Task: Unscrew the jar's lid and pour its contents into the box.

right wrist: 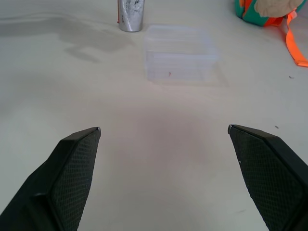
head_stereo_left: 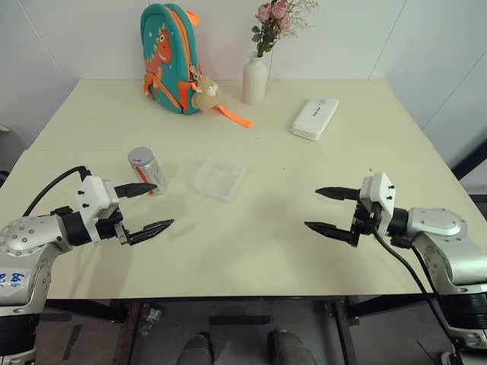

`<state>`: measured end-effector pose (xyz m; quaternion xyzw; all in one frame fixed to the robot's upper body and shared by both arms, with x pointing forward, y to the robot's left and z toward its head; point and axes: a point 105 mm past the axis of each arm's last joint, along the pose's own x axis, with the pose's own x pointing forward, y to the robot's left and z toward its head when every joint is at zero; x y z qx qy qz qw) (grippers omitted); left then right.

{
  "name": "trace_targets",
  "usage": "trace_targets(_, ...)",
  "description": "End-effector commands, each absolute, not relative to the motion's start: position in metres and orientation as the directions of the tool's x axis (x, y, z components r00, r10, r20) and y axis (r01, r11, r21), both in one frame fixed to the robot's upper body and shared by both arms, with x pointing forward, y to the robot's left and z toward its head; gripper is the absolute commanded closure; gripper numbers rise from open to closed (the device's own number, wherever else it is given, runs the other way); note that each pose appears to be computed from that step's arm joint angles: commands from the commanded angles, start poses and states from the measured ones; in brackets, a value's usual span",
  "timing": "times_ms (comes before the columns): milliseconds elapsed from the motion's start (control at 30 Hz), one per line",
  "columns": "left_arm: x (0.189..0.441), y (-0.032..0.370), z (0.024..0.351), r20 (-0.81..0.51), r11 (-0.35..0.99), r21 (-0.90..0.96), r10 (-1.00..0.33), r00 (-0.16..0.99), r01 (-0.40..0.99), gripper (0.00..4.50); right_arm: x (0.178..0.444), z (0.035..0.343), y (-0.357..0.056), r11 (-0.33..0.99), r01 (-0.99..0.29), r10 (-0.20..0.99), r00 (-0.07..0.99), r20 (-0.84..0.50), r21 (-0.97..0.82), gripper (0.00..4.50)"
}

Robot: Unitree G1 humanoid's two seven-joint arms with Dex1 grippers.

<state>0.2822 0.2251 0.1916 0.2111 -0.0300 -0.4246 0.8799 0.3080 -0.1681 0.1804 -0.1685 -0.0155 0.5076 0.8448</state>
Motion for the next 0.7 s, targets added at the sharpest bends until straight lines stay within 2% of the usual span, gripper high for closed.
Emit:
trace_targets(33, 0.278, 0.228, 0.201, -0.090, 0.575, 0.441, -0.736, 0.671, 0.689, 0.00, 0.306, 0.191, -0.163, 0.415, -0.848, 0.877, 0.469, -0.102, -0.329, 0.04)
trace_targets(167, 0.278, 0.235, 0.198, -0.043, 0.644, 0.444, -0.680, 0.732, 0.623, 0.00, 0.310, 0.182, -0.151, 0.375, -0.872, 0.901, 0.423, -0.097, -0.316, 0.04)
trace_targets(333, 0.277, 0.258, 0.192, 0.039, 0.795, 0.402, -0.510, 0.859, 0.454, 0.00, 0.319, 0.184, -0.138, 0.357, -0.874, 0.917, 0.395, -0.053, -0.329, 0.04)
trace_targets(400, 0.288, 0.271, 0.186, 0.114, 0.902, 0.320, -0.341, 0.933, 0.290, 0.00, 0.327, 0.192, -0.125, 0.350, -0.875, 0.926, 0.376, -0.015, -0.334, 0.04)
trace_targets(533, 0.304, 0.274, 0.172, 0.152, 0.957, 0.262, -0.168, 0.974, 0.124, 0.00, 0.332, 0.210, -0.099, 0.329, -0.881, 0.942, 0.329, 0.060, -0.340, 0.04)
trace_targets(700, 0.328, 0.271, 0.169, 0.181, 0.971, 0.231, -0.111, 0.977, 0.067, 0.00, 0.328, 0.228, -0.074, 0.306, -0.883, 0.952, 0.283, 0.118, -0.356, 0.04)
